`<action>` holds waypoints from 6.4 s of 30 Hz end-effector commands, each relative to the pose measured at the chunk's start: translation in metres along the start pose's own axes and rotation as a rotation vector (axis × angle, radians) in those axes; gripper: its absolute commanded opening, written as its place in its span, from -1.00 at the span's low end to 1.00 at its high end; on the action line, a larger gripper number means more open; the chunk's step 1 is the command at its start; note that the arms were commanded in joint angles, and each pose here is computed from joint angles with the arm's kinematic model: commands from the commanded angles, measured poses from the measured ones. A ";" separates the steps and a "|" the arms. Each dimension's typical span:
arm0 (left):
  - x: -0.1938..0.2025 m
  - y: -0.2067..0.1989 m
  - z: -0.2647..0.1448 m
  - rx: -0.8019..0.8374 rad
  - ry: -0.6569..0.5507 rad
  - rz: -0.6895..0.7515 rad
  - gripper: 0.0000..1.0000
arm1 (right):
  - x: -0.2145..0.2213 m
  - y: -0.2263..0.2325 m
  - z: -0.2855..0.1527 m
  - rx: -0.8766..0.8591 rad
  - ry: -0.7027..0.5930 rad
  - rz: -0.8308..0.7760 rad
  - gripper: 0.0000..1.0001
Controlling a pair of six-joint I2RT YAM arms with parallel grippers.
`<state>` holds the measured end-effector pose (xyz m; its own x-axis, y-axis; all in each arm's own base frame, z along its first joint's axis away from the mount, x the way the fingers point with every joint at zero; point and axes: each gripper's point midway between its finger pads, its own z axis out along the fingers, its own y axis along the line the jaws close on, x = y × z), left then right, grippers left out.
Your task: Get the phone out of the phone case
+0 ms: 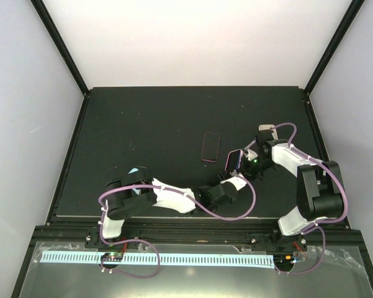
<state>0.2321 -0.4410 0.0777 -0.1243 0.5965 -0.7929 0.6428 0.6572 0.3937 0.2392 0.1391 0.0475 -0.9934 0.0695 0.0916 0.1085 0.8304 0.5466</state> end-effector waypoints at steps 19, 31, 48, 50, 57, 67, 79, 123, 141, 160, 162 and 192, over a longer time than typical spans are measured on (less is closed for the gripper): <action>0.005 0.029 0.012 -0.098 -0.007 -0.050 -0.13 | 0.007 0.009 0.002 -0.069 0.017 -0.015 -0.98; 0.006 0.025 0.020 -0.107 0.017 -0.031 -0.51 | 0.013 0.021 -0.003 -0.132 0.019 -0.019 -0.98; 0.002 0.044 -0.001 -0.142 -0.053 -0.103 -0.97 | -0.006 0.010 -0.019 -0.001 -0.115 -0.090 -0.98; 0.000 0.045 -0.004 -0.133 -0.068 -0.113 -0.97 | -0.013 0.003 -0.024 0.056 -0.148 -0.116 -0.98; -0.007 0.063 -0.028 -0.150 -0.151 -0.183 -0.97 | -0.036 -0.015 -0.036 0.204 -0.252 -0.177 -0.98; -0.006 0.078 -0.055 -0.129 -0.236 -0.256 -0.97 | -0.054 -0.009 -0.046 0.219 -0.325 -0.220 -0.98; -0.001 0.094 -0.080 -0.117 -0.296 -0.327 -0.97 | -0.087 -0.017 -0.058 0.351 -0.386 -0.334 -0.98; -0.018 0.129 -0.031 -0.290 -0.040 0.020 -0.97 | -0.132 -0.010 -0.195 0.165 -0.534 -0.548 -0.16; 0.061 0.192 0.018 -0.449 0.474 0.286 -0.97 | -0.036 0.050 -0.223 0.007 -0.836 -0.624 0.40; 0.095 0.157 0.034 -0.290 0.595 0.324 -0.39 | -0.039 0.039 -0.207 -0.004 -0.855 -0.608 0.40; 0.092 0.158 0.033 -0.292 0.585 0.297 -0.25 | -0.039 0.037 -0.206 0.004 -0.852 -0.604 0.40; 0.218 0.226 -0.155 -0.434 0.551 -1.276 0.98 | -0.028 0.047 -0.203 -0.047 -0.822 -0.653 0.52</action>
<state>0.2337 -0.1105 0.0678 -0.8232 -0.2558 -0.5069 -0.2269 0.9666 -0.1195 0.2818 0.0588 0.2321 -0.5978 -0.0026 -0.8016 -0.4347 0.8413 0.3214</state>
